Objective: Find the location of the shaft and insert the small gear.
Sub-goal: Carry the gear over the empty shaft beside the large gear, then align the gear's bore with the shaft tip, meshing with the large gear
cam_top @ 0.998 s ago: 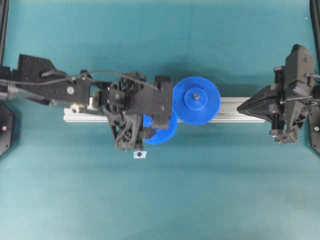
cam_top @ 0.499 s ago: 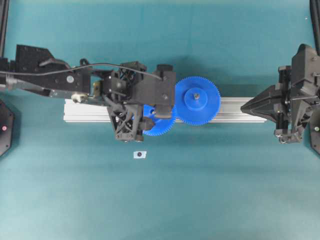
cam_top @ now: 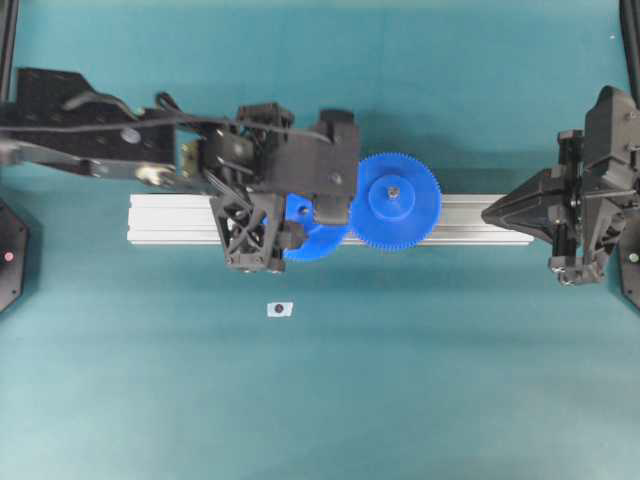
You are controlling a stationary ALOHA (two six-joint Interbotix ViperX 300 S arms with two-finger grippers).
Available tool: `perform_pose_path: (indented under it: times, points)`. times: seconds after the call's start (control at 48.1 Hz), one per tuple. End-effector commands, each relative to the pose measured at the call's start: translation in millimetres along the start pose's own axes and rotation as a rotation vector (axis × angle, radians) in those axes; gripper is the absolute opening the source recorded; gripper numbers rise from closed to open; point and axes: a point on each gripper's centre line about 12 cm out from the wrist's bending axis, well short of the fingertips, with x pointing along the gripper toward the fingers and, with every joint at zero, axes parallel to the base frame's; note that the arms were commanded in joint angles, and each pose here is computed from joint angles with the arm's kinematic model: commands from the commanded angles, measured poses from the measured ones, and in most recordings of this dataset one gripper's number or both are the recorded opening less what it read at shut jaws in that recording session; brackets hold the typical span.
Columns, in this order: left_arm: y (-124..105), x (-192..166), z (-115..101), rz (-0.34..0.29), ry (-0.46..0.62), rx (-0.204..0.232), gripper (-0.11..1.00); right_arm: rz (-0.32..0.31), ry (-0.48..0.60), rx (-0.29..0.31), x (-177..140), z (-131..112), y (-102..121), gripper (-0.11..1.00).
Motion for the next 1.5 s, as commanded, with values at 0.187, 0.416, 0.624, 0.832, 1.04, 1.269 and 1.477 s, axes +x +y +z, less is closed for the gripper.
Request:
perform_pose_path:
  times: [0.187, 0.416, 0.624, 0.832, 1.04, 1.269, 1.477]
  points:
    - [1, 20, -7, 0.003, 0.010, 0.002, 0.66, 0.001, -0.016, 0.011, 0, 4, 0, 0.06]
    - [3, 34, -15, 0.006, 0.016, -0.004, 0.66, 0.001, -0.017, 0.011, -1, 4, 0, 0.06]
    - [5, 39, -22, 0.008, 0.037, -0.011, 0.66, 0.003, -0.022, 0.011, -1, 5, 0, 0.06]
    - [19, 37, -34, 0.026, 0.065, -0.037, 0.66, 0.002, -0.020, 0.011, -1, 4, 0, 0.06]
    - [24, 27, -36, 0.036, 0.061, -0.048, 0.66, 0.002, -0.019, 0.032, -1, 3, 0, 0.06]
    - [20, 20, -41, 0.024, 0.113, -0.050, 0.66, 0.000, -0.011, 0.045, -1, 0, -1, 0.06]
    - [15, 31, -48, 0.012, 0.141, -0.039, 0.66, 0.002, -0.025, 0.045, -1, 0, -1, 0.06]
